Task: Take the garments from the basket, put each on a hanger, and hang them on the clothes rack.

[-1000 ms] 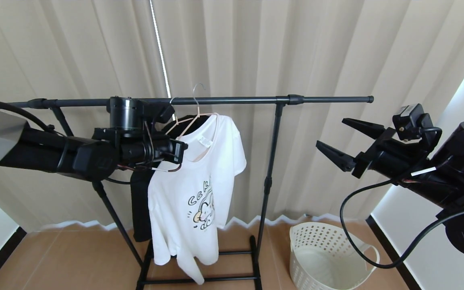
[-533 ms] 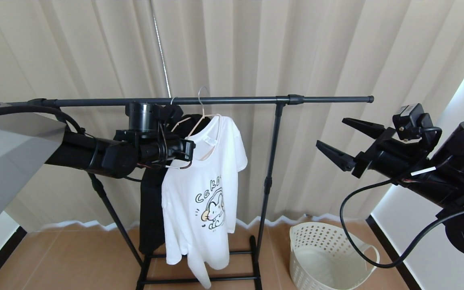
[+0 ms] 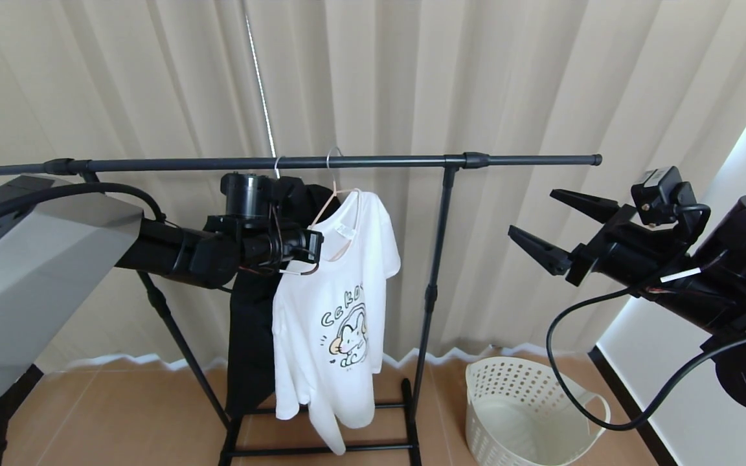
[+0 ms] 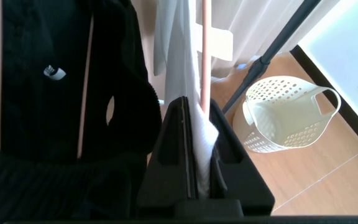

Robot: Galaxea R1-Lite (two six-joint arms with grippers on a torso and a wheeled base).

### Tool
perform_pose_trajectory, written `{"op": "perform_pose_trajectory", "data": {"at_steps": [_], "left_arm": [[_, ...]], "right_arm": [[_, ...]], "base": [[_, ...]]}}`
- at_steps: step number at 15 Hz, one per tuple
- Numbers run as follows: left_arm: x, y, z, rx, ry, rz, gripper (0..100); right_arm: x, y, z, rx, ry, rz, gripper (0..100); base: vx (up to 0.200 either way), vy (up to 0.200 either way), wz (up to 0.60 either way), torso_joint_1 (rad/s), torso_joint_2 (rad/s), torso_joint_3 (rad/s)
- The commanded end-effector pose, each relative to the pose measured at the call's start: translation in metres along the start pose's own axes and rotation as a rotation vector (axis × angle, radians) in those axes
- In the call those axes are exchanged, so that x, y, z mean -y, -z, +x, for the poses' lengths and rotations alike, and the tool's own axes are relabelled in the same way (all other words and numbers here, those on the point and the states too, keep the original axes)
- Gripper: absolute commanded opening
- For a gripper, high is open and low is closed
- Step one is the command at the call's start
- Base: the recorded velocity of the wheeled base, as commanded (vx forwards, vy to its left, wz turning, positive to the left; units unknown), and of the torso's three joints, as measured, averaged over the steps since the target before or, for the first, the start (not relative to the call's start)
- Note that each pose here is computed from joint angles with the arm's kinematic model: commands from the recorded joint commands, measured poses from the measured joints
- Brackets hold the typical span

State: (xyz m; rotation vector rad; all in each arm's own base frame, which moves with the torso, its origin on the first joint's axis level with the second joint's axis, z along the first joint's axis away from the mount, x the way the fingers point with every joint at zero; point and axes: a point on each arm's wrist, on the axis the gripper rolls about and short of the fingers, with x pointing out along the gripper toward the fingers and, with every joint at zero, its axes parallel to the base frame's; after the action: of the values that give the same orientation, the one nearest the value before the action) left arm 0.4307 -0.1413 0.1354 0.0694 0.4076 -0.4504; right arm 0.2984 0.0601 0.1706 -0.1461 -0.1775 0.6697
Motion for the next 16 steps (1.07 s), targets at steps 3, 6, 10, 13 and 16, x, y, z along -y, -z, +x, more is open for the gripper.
{"op": "perform_pose_trajectory", "data": {"at_steps": [3,6,10,13,16], "left_arm": [[0.0018,0.0073,0.0081,-0.019,0.006,0.0,0],[0.0014,0.0076,0.0107,-0.018,0.006,0.0,0],[0.0011,0.0112,0.0143,-0.027,0.006,-0.001,0],[0.0012,0.0107,0.0134,-0.027,0.006,-0.003,0],[0.0006,0.0094,0.012,-0.024,0.003,-0.003,0]], "right_arm": [[-0.0001,0.0003,0.0003,0.0,-0.001,0.0,100],[-0.0001,0.0003,0.0003,0.0,-0.001,0.0,100],[0.0,0.0008,0.0005,-0.002,-0.001,0.001,100],[0.0,0.0018,0.0008,-0.004,-0.002,0.002,100],[-0.0001,0.0021,0.0006,-0.006,-0.002,0.002,100]], "base": [[0.0,0.0,0.0,0.0,0.0,0.0],[0.0,0.0,0.0,0.0,0.0,0.0],[0.0,0.0,0.0,0.0,0.0,0.0],[0.0,0.0,0.0,0.0,0.0,0.0],[0.0,0.0,0.0,0.0,0.0,0.0]]}}
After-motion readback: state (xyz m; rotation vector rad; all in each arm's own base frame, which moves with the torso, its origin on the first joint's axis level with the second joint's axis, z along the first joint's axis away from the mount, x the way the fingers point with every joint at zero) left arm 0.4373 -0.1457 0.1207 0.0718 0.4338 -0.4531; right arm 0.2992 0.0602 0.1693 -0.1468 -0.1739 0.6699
